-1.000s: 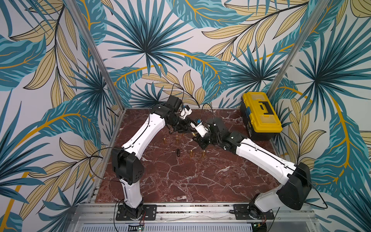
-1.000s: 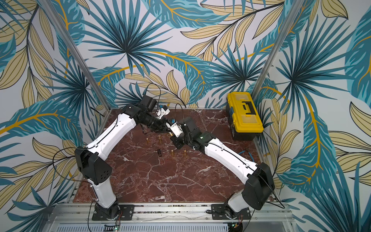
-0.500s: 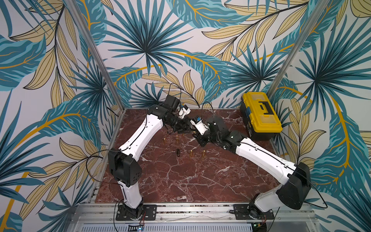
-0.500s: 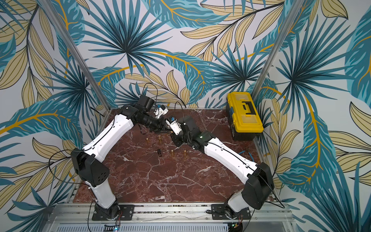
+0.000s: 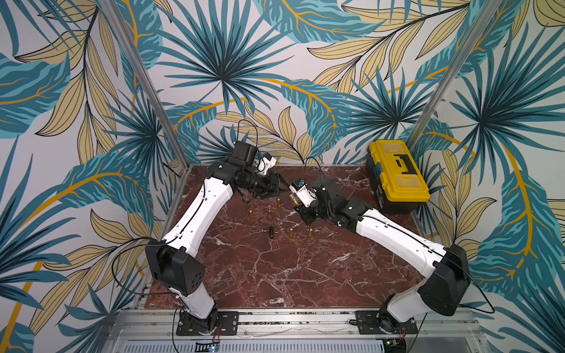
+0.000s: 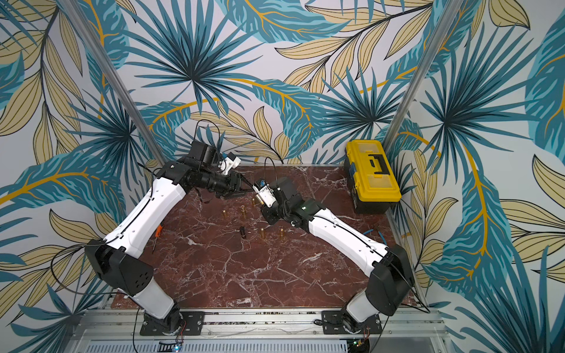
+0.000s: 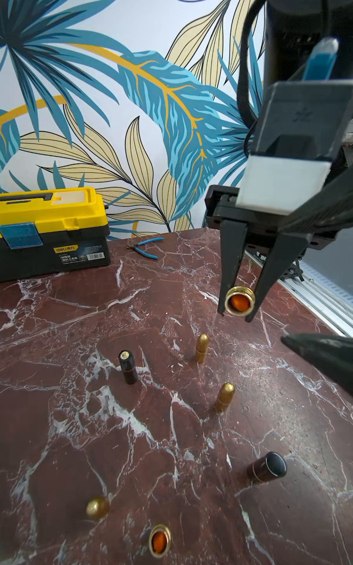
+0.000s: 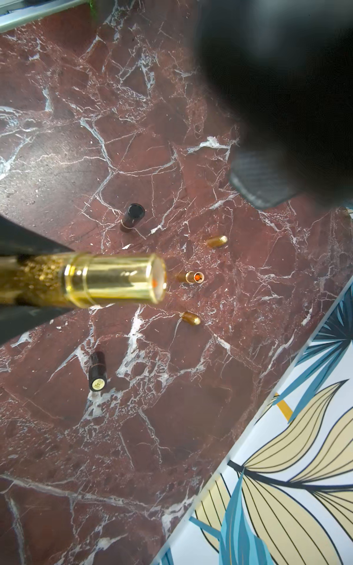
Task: Open the lipstick cap
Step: Place the lipstick at the center of the board.
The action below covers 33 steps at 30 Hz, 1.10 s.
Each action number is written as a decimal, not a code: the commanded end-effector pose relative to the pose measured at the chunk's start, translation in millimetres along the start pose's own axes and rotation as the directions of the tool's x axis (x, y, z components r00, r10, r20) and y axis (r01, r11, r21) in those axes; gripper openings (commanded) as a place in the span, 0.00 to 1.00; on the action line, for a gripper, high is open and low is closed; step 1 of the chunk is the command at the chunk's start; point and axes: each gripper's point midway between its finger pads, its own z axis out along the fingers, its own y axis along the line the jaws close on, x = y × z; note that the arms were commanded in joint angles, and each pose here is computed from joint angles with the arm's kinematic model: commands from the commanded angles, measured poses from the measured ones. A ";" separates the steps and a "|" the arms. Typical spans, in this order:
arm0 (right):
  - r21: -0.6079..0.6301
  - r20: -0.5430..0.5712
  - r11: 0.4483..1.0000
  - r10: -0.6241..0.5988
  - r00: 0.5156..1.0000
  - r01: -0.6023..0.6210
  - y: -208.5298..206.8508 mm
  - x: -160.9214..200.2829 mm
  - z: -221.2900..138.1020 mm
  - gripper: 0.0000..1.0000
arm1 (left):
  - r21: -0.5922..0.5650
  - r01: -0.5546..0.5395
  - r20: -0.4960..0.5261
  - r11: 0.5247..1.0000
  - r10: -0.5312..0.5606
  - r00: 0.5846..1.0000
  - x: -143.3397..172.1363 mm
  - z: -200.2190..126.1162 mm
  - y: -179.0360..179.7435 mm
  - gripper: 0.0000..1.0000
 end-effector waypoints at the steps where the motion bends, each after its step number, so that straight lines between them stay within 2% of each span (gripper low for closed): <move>1: -0.034 -0.036 0.999 -0.001 0.999 0.000 7.9 11.8 2.2 0.05 | 0.086 -0.049 -0.001 0.995 0.049 0.999 5.6 -0.5 -22.9 0.54; 8: -0.053 -0.023 0.999 0.000 1.000 -0.001 11.1 7.0 -0.6 0.05 | 0.086 -0.030 -0.004 0.996 0.030 1.000 4.0 10.4 -16.6 0.54; 21: -0.066 -0.012 0.998 0.002 1.000 -0.002 13.3 4.1 -4.3 0.05 | 0.044 -0.023 -0.017 0.999 0.024 1.000 3.9 30.2 -2.2 0.46; 29: -0.051 0.003 0.999 0.006 1.000 -0.006 11.6 3.9 -10.9 0.05 | -0.024 0.000 0.008 1.000 0.000 1.000 1.8 31.8 17.5 0.49; 33: -0.059 0.007 0.998 0.009 1.000 -0.009 12.5 3.8 -12.2 0.05 | -0.018 0.000 0.007 1.000 0.000 1.000 2.3 31.1 16.4 0.49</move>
